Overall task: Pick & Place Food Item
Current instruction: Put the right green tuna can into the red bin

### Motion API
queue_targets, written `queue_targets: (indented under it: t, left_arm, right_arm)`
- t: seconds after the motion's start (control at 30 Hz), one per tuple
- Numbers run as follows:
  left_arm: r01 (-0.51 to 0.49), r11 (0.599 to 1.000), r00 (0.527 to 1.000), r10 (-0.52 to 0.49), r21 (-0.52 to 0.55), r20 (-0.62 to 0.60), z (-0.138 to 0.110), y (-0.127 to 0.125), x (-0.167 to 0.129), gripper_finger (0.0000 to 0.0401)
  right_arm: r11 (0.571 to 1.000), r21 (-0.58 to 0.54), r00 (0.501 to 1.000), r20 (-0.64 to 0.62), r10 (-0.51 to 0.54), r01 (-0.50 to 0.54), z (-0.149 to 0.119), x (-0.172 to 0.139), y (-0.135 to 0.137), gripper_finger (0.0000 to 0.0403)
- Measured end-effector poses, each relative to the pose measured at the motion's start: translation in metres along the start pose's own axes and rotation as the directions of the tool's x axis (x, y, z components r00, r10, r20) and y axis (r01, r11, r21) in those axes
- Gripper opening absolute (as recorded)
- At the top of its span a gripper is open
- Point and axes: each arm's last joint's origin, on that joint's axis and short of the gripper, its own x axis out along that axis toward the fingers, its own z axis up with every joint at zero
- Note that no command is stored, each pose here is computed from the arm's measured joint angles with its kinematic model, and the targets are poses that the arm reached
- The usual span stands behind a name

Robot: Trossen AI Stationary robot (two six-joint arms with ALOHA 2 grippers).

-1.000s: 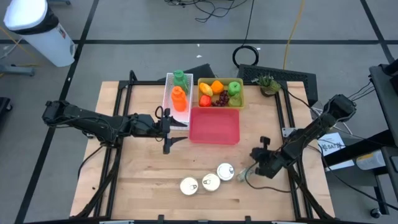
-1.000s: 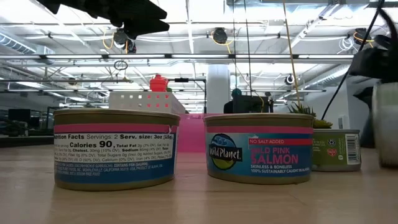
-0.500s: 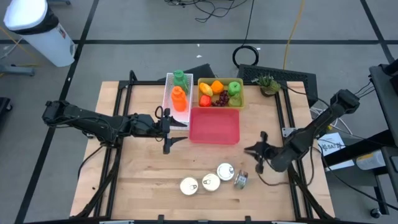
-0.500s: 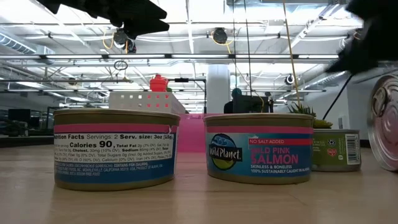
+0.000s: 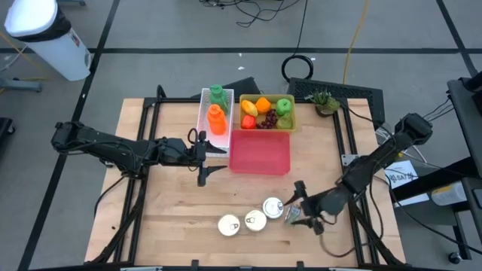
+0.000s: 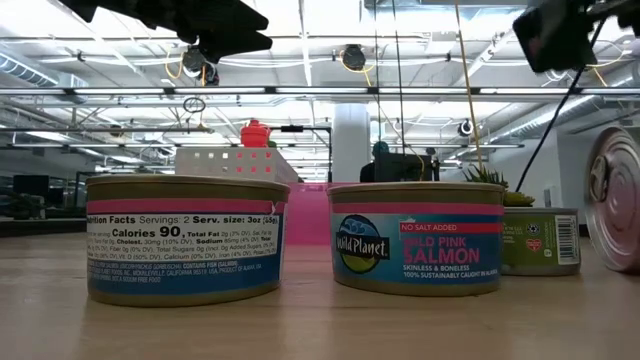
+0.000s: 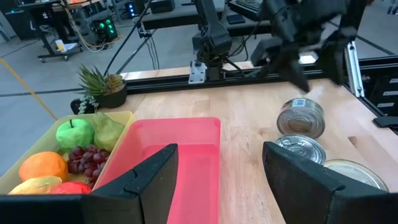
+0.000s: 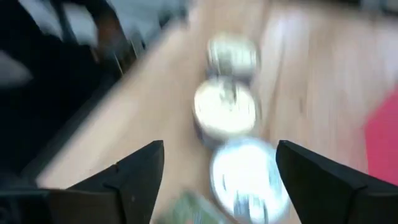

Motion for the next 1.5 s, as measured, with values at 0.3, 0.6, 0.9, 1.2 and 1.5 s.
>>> queue_targets:
  t: [0.3, 0.6, 0.9, 1.2, 1.5]
  left_arm:
    - [0.0, 1.0, 1.0, 0.0, 0.0, 0.001, 0.0, 0.0, 0.0, 0.0243]
    - [0.0, 1.0, 1.0, 0.0, 0.0, 0.0, 0.0, 0.0, 0.0, 0.0243]
    - [0.0, 1.0, 1.0, 0.0, 0.0, 0.0, 0.0, 0.0, 0.0, 0.0243]
    - [0.0, 1.0, 1.0, 0.0, 0.0, 0.0, 0.0, 0.0, 0.0, 0.0243]
    - [0.0, 1.0, 1.0, 0.0, 0.0, 0.0, 0.0, 0.0, 0.0, 0.0244]
  right_arm:
    - [1.0, -0.008, 0.897, -0.442, -0.013, 0.011, 0.012, 0.012, 0.007, 0.0261]
    - [0.988, -0.134, 0.851, -0.526, -0.007, -0.075, -0.002, 0.035, 0.009, 0.0243]
    - [0.98, -0.192, 0.844, -0.532, -0.067, -0.044, -0.005, 0.039, 0.001, 0.0242]
    - [0.972, 0.07, 0.796, -0.588, -0.14, 0.223, 0.002, -0.012, -0.014, 0.0241]
    - [0.699, 0.544, 0.609, -0.769, 0.194, 0.464, -0.009, -0.059, -0.003, 0.0218]
